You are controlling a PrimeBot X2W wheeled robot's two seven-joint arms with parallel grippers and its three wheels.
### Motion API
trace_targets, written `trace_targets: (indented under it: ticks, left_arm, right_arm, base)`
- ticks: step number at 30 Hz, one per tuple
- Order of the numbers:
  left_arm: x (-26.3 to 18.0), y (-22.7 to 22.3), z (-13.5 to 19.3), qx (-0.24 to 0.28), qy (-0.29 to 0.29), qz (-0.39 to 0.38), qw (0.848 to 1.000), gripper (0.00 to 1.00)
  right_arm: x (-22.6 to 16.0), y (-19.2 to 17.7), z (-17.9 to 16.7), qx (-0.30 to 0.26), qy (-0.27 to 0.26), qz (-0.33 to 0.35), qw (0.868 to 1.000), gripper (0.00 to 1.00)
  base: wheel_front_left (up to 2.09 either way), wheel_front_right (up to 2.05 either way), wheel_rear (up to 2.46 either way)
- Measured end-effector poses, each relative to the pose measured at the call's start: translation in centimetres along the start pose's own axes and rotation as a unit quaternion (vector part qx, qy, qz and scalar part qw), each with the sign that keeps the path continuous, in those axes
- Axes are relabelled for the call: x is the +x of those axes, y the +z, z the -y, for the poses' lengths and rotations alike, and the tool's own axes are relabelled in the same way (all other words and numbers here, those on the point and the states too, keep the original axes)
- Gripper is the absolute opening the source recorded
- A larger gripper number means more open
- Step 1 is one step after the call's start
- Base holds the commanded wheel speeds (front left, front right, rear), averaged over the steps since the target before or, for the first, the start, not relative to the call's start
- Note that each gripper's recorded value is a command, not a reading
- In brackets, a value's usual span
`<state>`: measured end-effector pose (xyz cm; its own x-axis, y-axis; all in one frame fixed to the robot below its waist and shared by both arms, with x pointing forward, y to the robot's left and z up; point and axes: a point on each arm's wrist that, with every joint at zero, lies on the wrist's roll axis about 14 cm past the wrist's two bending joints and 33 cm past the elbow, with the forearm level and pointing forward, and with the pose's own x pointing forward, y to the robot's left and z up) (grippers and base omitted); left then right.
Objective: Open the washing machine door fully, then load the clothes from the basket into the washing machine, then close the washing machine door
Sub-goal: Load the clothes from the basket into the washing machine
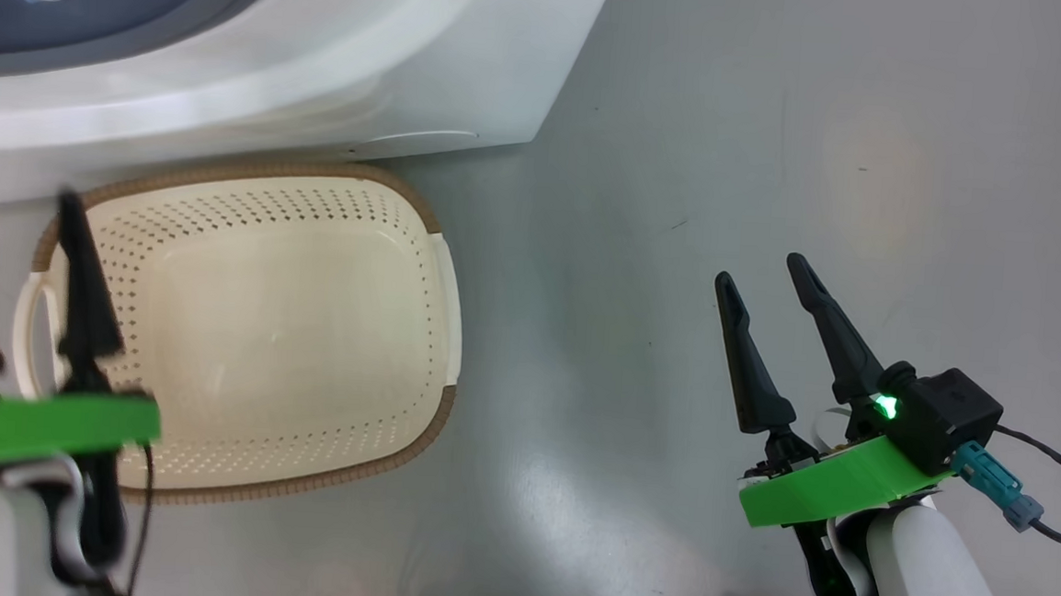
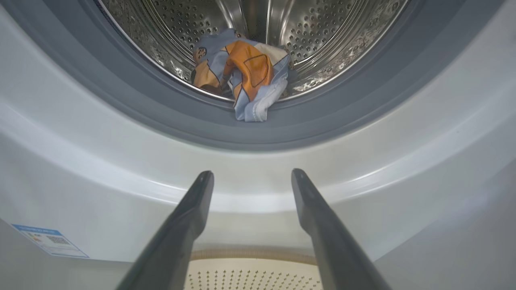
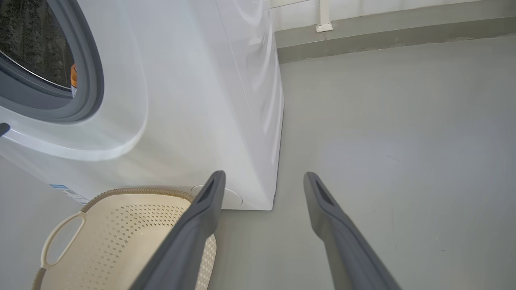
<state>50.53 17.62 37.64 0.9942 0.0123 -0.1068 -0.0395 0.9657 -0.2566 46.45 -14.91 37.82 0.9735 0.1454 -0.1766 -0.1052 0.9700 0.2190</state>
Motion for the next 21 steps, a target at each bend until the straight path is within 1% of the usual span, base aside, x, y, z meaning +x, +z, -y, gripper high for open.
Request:
trace_targets:
  ticks: [5, 11, 16, 21]
  left_arm:
    - [3.2, 2.5, 1.1, 0.008, -0.026, 0.040, 0.999, 1.00]
    - [7.4, 4.6, 2.3, 0.021, -0.051, 0.051, 0.997, 1.00]
    - [10.0, 3.9, 3.0, 0.024, -0.059, 0.005, 0.998, 1.00]
    - [12.0, 2.1, 2.9, 0.029, -0.056, -0.074, 0.995, 1.00]
  right_arm:
    - [-0.3, 0.2, 0.3, 0.002, -0.005, 0.002, 1.000, 1.00]
    - [-0.5, 0.3, 0.7, -0.001, -0.011, 0.001, 1.000, 1.00]
    - [-0.7, 0.4, 1.0, 0.001, -0.016, 0.001, 1.000, 1.00]
    - [-0.9, 0.4, 1.2, 0.000, -0.019, 0.001, 1.000, 1.00]
  base:
    - [0.00, 0.00, 0.00]
    - [0.00, 0.00, 0.00]
    - [0.00, 0.00, 0.00]
    - [0.00, 0.00, 0.00]
